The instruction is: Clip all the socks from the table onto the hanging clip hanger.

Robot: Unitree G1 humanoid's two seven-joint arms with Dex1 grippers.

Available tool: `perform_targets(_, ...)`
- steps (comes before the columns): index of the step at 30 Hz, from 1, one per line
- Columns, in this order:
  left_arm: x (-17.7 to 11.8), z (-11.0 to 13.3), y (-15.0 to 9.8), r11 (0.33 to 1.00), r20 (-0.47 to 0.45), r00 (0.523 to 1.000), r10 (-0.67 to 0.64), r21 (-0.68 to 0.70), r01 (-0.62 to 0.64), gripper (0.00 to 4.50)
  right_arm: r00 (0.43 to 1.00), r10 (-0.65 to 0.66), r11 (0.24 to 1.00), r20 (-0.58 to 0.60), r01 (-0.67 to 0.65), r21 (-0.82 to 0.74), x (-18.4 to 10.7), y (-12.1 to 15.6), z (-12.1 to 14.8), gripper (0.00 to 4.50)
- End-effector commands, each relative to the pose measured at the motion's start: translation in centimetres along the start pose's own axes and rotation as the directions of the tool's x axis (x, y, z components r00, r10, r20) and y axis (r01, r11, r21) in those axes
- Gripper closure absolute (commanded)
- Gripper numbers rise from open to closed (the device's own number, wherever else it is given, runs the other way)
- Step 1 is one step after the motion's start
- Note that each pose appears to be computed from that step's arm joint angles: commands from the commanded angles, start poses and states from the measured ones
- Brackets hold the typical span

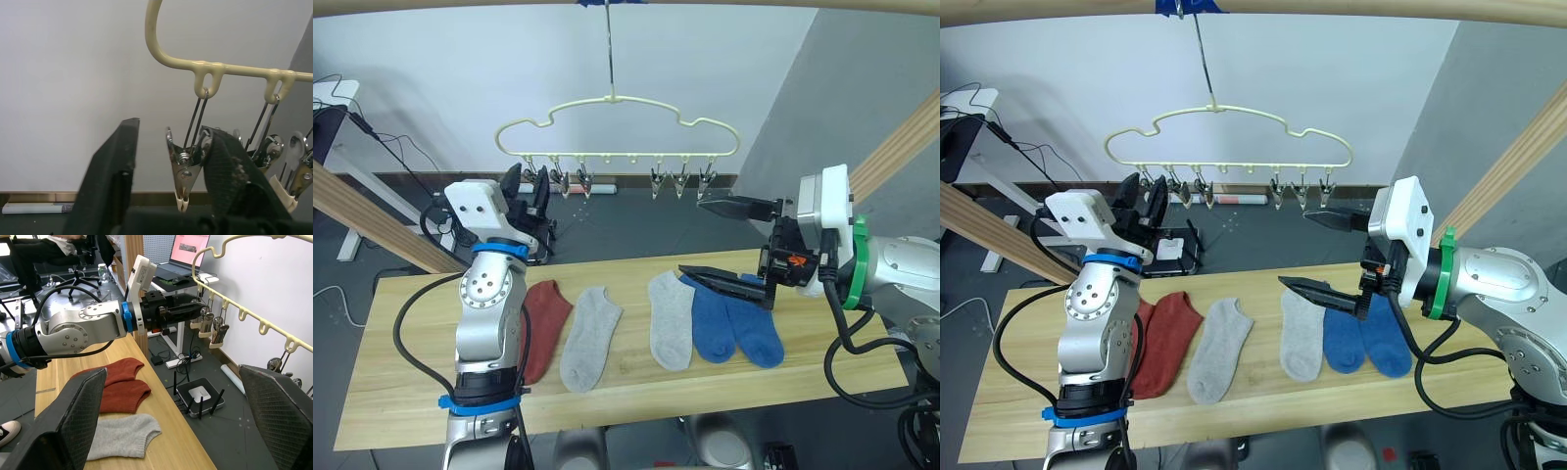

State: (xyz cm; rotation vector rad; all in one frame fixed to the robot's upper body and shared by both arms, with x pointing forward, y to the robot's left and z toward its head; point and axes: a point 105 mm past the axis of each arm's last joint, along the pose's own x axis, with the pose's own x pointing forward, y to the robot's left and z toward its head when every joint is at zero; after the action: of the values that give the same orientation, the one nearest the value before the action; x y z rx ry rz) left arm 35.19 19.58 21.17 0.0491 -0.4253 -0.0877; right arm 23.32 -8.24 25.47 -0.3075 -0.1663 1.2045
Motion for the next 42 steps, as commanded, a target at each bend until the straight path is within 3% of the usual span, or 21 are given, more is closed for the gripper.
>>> perform_targets(1,0.1,1.8,-0.5,1.0,0.063,0.998,-0.019,0.015,0.018,3.7,1.0,0.009,1.0,0.014,-0.009,-0.019,0.0,0.3,0.5,0.0)
perform_targets(6,-0.1,1.9,-0.5,0.999,0.067,0.998,-0.019,0.027,0.017,4.09,1.0,0.01,1.0,0.004,-0.01,-0.012,0.0,0.4,0.2,0.0)
perform_targets(18,-0.3,2.2,-0.3,1.0,0.071,0.997,-0.014,0.028,0.012,4.12,1.0,0.0,1.0,-0.018,0.0,-0.007,-0.1,0.2,-0.4,0.0)
perform_targets(20,-0.4,2.2,-0.4,1.0,0.067,0.998,-0.02,0.023,0.019,4.12,0.997,-0.03,1.0,-0.076,0.03,-0.007,-0.5,-0.1,-1.6,0.0)
perform_targets(21,-0.5,2.2,-0.5,0.999,0.065,0.998,-0.027,0.021,0.026,4.12,0.984,-0.118,0.993,-0.132,0.119,-0.006,-1.0,-1.2,-3.1,0.0)
perform_targets(24,-0.7,2.3,-0.6,0.999,0.057,0.998,-0.038,0.026,0.037,4.12,0.911,-0.308,0.949,-0.274,0.313,-0.029,-3.3,-2.9,-7.5,0.0)
perform_targets(28,-1.1,2.5,-0.9,0.997,0.036,0.996,-0.076,0.032,0.075,4.12,0.702,-0.602,0.768,-0.381,0.639,-0.037,-6.4,-5.0,-12.8,0.0)
perform_targets(34,-1.2,2.8,-1.2,0.994,0.021,0.994,-0.108,0.035,0.107,4.12,0.555,-0.701,0.644,-0.449,0.762,-0.065,-7.1,-4.3,-18.1,0.0)
perform_targets(42,-1.4,3.0,-1.3,0.992,0.007,0.992,-0.125,0.028,0.124,4.12,0.402,-0.737,0.508,-0.544,0.86,-0.052,-8.0,-2.5,-21.8,0.0)
